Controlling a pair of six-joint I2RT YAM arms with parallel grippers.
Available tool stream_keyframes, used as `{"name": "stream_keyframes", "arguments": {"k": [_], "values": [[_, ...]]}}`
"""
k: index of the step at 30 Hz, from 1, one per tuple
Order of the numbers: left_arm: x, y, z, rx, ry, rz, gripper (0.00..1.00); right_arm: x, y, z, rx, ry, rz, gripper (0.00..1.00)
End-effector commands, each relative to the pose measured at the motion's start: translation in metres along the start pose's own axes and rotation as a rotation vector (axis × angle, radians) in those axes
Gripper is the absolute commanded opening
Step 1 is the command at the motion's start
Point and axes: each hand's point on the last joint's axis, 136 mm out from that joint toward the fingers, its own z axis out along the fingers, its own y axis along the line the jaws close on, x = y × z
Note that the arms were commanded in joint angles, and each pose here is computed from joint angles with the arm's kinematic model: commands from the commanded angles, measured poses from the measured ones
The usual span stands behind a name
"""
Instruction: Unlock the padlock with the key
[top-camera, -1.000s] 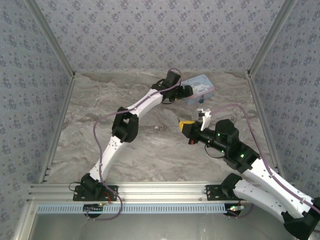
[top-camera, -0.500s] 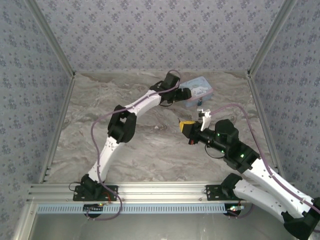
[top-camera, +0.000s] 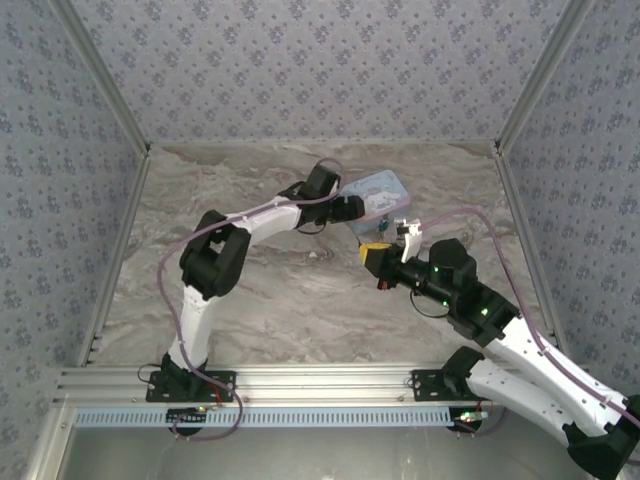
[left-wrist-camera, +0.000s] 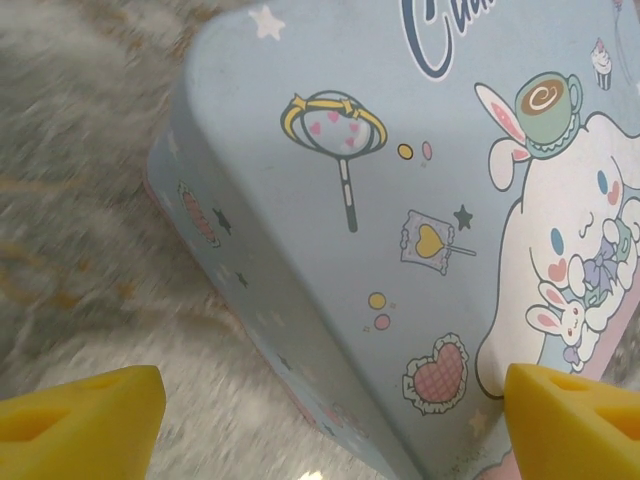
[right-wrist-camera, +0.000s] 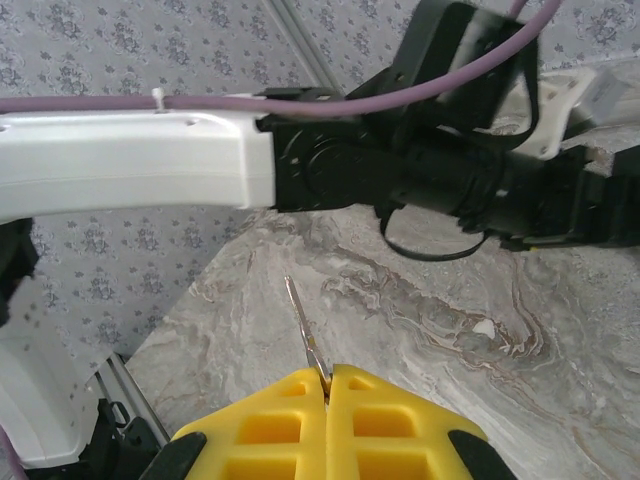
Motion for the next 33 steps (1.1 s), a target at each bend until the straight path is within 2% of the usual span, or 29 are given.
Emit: {"name": "stream_keyframes", "arguments": {"k": [1, 10, 18, 25, 33], "values": [[0.033, 0.048, -0.011, -0.133, 0.065, 0.004, 0.86, -0.011, 0.005, -0.004, -0.002, -0.031, -0.011, 0.00], [0.077, 0.091, -0.057, -0.220, 0.077, -0.016, 0.87, -0.007, 0.003, -0.001, 0.000, -0.018, -0.013, 0.00], [0.104, 0.133, -0.101, -0.300, 0.055, -0.096, 0.88, -0.003, 0.001, 0.000, 0.004, -0.010, -0.018, 0.00], [0.102, 0.158, -0.133, -0.336, 0.013, -0.153, 0.89, -0.003, 0.001, 0.000, 0.004, -0.010, -0.020, 0.00], [0.074, 0.179, -0.134, -0.350, -0.032, -0.183, 0.90, -0.004, 0.002, 0.001, -0.002, -0.009, -0.015, 0.00]]}}
